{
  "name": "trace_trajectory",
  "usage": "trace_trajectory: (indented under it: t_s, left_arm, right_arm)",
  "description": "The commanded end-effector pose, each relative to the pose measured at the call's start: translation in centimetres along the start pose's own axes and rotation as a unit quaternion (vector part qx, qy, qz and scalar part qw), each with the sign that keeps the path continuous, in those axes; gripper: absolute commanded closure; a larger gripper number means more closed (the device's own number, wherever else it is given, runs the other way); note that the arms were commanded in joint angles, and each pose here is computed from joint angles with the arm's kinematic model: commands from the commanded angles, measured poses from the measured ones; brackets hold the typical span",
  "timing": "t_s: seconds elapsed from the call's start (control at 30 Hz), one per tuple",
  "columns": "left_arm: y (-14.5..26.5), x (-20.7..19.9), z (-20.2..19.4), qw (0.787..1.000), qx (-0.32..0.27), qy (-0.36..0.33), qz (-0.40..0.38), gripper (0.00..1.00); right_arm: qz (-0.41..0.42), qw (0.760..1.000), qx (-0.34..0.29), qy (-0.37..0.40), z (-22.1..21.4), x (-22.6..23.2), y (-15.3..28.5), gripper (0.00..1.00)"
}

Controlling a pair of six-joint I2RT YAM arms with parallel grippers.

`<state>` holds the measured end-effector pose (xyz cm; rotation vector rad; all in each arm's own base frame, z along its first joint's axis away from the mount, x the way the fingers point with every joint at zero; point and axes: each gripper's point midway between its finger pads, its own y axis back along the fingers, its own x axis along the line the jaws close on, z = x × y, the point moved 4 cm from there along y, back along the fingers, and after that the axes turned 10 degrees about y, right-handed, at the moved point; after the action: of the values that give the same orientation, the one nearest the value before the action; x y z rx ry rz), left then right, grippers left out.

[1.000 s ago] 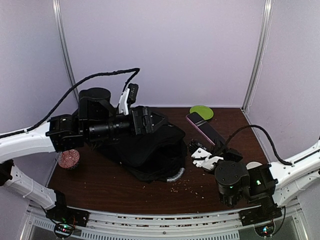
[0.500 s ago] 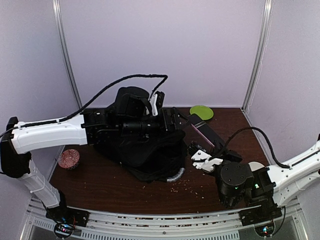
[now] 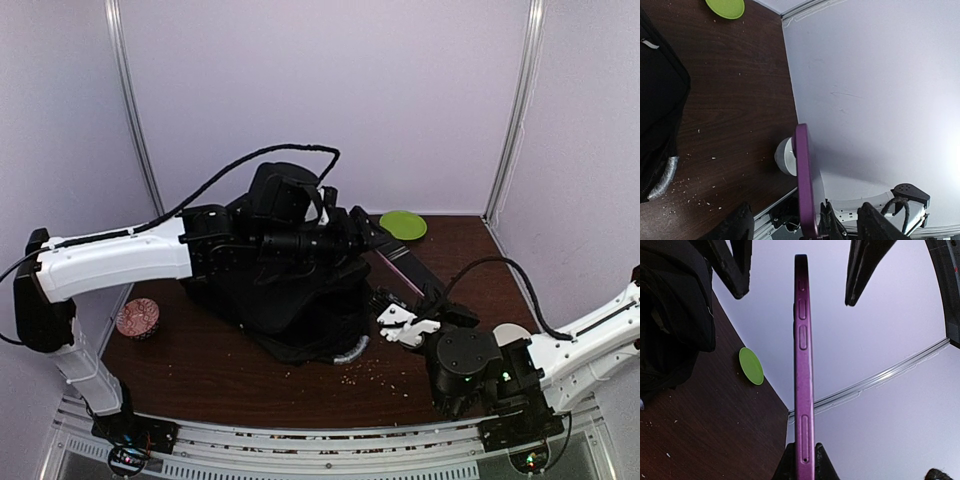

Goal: Pack the student bag
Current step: Pick up the personal item from the center of the board.

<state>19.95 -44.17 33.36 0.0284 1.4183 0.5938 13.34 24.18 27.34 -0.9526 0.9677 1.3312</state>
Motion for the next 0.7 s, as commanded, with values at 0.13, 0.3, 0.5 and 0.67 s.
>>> trace_trajectory:
  t_s: [0.13,0.3,0.5,0.67]
  left_arm:
    - [-1.6,-0.3,-0.6,1.0,0.023,0.013,0.004,0.41]
    - [-2.1,-0.1,-0.8,0.999,0.029,0.014,0.01,0.5]
    - [-2.6,0.2,-0.9,0.999,0.031,0.015,0.008,0.63]
    - [-2.7,0.0,-0.9,0.999,0.032,0.016,0.003,0.69]
  right_arm:
    - [-0.02,0.998,0.043,-0.032,-0.8,-1.2,0.1,1.0]
    - [-0.022,0.998,0.045,-0.031,-0.9,-1.1,0.1,1.0]
    - [-0.026,0.998,0.045,-0.031,-1.0,-1.1,0.1,1.0]
    - [-0.027,0.998,0.044,-0.025,-1.0,-1.2,0.1,1.0]
